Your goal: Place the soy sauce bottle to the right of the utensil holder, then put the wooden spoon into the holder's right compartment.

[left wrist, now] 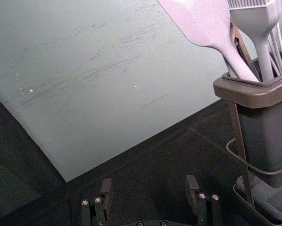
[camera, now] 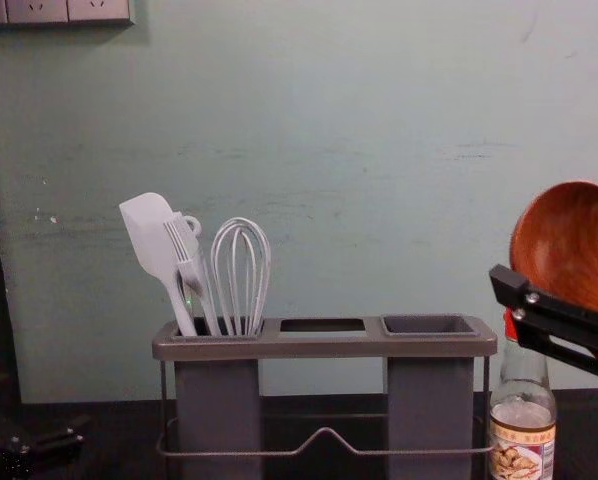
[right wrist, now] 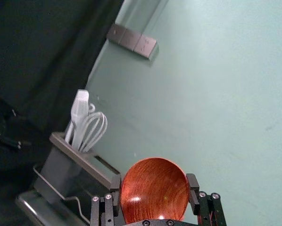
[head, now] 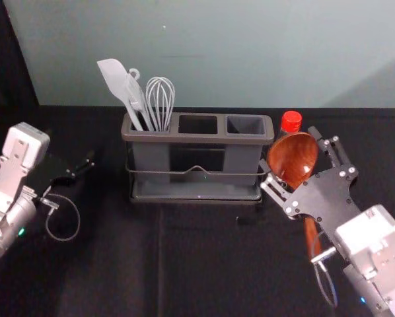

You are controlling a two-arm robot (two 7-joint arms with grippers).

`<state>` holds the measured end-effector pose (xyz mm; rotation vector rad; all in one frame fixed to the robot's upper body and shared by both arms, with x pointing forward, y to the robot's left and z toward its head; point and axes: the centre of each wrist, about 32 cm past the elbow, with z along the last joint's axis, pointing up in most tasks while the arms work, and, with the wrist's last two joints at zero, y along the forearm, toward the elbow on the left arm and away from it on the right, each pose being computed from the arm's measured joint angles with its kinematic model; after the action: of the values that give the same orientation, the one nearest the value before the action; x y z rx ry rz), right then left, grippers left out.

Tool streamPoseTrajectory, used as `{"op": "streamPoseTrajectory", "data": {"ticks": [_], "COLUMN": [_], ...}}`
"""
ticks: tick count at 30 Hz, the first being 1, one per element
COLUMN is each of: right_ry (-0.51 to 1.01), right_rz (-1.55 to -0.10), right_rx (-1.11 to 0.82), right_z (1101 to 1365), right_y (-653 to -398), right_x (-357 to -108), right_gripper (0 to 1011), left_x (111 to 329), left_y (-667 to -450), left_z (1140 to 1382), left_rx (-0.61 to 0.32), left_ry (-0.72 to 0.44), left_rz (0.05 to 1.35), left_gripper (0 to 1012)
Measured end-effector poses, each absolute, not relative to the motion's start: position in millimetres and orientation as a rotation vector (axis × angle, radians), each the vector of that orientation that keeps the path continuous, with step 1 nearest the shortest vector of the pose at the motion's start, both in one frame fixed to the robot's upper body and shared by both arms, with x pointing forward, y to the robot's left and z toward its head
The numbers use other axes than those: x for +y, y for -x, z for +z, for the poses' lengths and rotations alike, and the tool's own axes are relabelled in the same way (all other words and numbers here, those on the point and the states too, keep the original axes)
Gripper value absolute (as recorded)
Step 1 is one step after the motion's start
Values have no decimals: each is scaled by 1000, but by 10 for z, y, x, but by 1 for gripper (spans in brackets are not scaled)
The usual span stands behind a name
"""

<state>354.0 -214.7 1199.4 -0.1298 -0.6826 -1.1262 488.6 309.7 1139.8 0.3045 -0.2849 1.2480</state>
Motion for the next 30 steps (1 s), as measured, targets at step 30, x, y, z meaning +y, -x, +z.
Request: {"op": "streamPoseTrajectory", "data": {"ticks": [30], "right_ry": [88], "right_rz": [-1119], "right_rx": [-665], "right_z": [11939], "right_y": [-3572], "right_x": [-2140], "right_gripper": [839], "left_x": [3097], "left_y": [-4886], "left_z": [11398], "left_rx": [-285], "left_ry": [-305], "left_rz": [1248], "left_gripper": [1000]}}
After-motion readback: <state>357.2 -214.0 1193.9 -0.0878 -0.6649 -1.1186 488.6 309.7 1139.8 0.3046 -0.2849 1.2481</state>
